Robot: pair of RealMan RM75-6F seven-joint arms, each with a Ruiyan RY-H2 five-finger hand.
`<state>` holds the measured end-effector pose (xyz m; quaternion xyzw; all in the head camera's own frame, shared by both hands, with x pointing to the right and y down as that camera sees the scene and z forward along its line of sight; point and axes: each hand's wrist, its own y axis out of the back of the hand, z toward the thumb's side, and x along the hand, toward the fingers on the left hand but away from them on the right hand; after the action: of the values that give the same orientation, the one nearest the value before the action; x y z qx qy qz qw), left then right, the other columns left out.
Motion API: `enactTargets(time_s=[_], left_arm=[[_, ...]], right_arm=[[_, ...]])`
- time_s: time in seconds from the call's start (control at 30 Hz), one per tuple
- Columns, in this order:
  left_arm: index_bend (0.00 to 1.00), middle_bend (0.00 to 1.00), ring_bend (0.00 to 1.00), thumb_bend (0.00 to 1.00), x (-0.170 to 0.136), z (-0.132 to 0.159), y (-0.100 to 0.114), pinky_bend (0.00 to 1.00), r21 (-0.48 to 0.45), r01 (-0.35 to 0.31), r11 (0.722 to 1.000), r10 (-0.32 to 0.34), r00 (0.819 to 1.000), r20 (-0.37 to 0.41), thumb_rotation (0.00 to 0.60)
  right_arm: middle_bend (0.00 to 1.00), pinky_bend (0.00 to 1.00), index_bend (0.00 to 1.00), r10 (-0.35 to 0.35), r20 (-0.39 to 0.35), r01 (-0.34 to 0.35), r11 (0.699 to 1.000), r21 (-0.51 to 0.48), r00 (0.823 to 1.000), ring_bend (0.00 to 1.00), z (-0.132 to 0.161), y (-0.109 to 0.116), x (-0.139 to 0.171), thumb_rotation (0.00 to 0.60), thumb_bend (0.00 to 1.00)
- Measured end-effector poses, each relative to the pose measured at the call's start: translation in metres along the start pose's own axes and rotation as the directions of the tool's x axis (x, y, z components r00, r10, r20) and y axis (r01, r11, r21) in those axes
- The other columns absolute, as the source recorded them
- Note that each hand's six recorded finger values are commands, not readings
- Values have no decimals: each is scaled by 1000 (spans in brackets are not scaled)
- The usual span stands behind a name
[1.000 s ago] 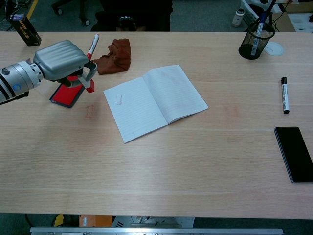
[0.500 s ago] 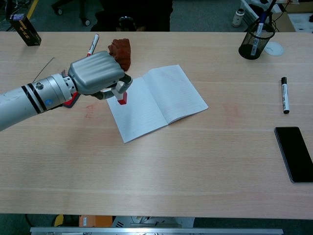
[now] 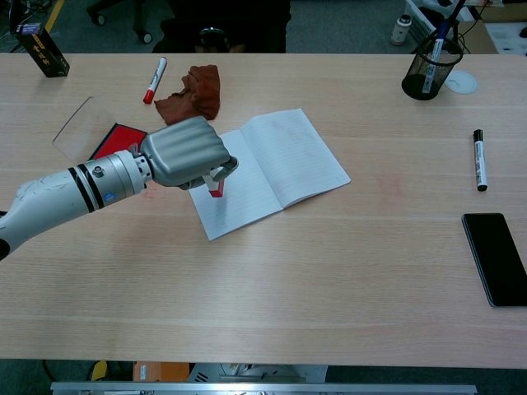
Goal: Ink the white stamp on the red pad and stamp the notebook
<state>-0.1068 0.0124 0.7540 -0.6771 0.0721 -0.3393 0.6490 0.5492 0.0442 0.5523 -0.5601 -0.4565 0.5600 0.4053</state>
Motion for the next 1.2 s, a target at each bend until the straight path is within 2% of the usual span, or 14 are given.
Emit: enactTargets(time_s=[0.43,1.2], left_arm=[[574,1000,1000,306,8,9,-16,1000,66,15,998,-16,1000,5,600],[573,1000,1000,305,17,12,-36,1000,77,80,994,-80,997,-5,600]], right_arm=[[414,468,296,-1,10,1,1000,6,1000,352,-2,1,2,600,54],[414,468,296,-9,30,8,1000,6,999,353,-8,3,6,600,55]])
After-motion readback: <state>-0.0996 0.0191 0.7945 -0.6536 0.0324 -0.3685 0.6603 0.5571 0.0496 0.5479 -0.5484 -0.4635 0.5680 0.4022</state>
